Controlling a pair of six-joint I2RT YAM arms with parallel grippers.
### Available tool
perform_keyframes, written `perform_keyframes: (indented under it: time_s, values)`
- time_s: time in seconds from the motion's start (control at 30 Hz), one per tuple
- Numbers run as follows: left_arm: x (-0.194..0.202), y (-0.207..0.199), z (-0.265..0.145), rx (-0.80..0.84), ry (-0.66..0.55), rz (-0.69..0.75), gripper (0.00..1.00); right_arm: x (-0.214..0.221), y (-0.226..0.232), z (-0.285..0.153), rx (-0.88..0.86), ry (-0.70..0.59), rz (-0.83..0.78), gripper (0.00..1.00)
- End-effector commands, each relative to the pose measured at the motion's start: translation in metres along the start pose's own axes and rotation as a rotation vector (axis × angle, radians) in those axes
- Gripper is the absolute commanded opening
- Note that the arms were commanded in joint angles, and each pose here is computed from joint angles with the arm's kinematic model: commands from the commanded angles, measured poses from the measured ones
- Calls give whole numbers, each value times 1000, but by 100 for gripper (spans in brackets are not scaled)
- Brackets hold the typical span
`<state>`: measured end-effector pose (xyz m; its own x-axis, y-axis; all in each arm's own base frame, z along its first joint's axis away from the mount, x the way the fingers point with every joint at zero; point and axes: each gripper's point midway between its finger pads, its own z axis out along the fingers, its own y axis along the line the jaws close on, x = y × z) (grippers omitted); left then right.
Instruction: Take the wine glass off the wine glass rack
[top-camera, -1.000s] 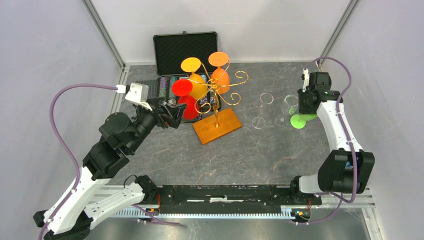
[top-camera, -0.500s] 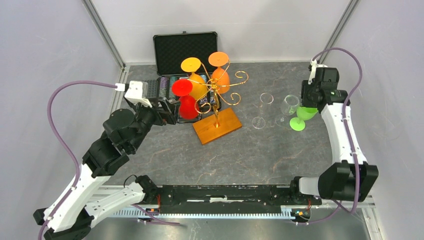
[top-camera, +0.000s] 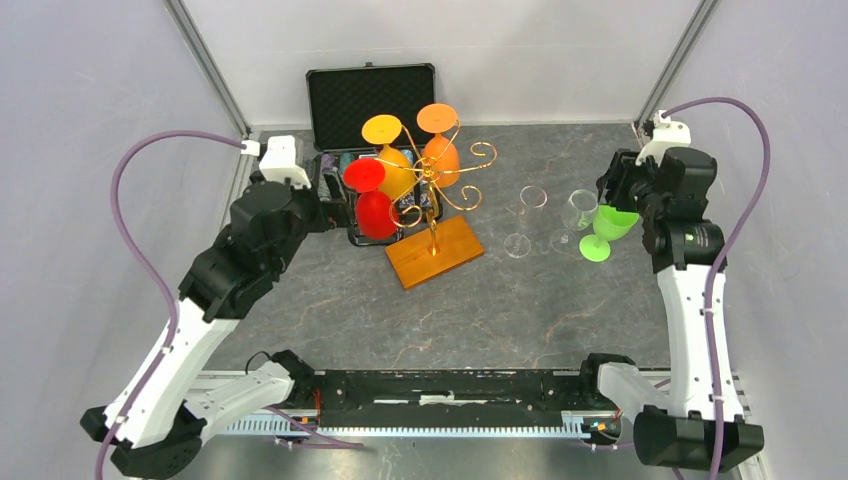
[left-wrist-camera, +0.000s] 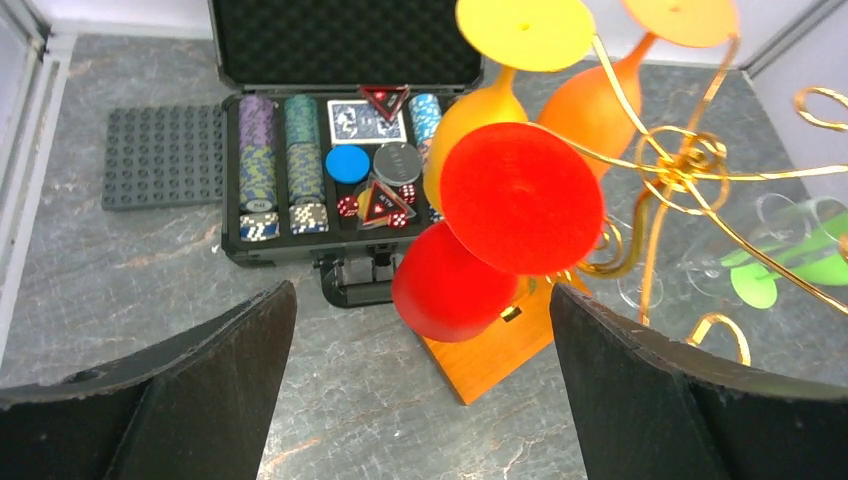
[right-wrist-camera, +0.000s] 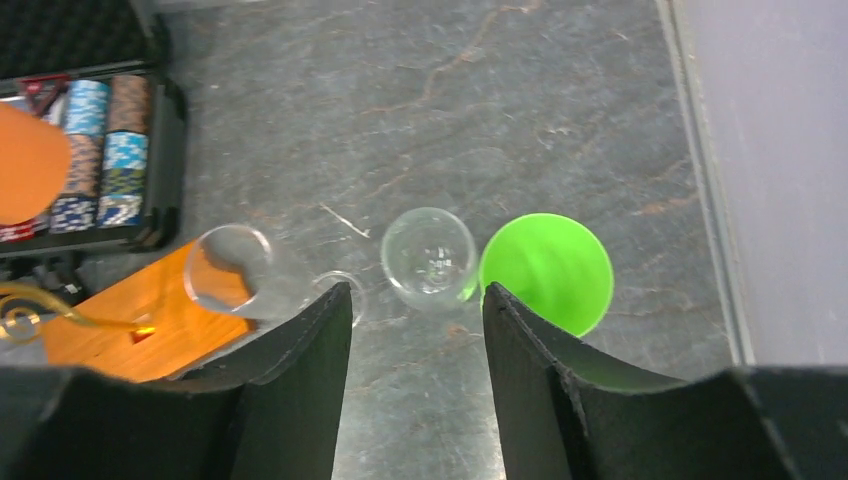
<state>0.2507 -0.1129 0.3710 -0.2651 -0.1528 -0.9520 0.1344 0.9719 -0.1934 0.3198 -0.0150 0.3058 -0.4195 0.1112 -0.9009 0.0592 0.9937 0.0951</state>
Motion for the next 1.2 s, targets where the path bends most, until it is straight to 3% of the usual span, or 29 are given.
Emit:
perform_keyframes:
  time_s: [0.0, 0.47, 0.67, 1.17]
  values:
    - [-3, -3, 17, 18, 38, -84, 100, -19, 30, -13, -159, -115, 28, 57]
    - [-13, -2, 36, 32, -43, -233, 100, -32, 49, -32, -265, -183, 25, 60]
    - [0, -1, 52, 21, -13, -248, 100, -31, 57, -30, -310, -188, 50, 60]
    - [19, 3, 57, 42, 36, -307, 71, -21, 62, -31, -341, -185, 63, 60]
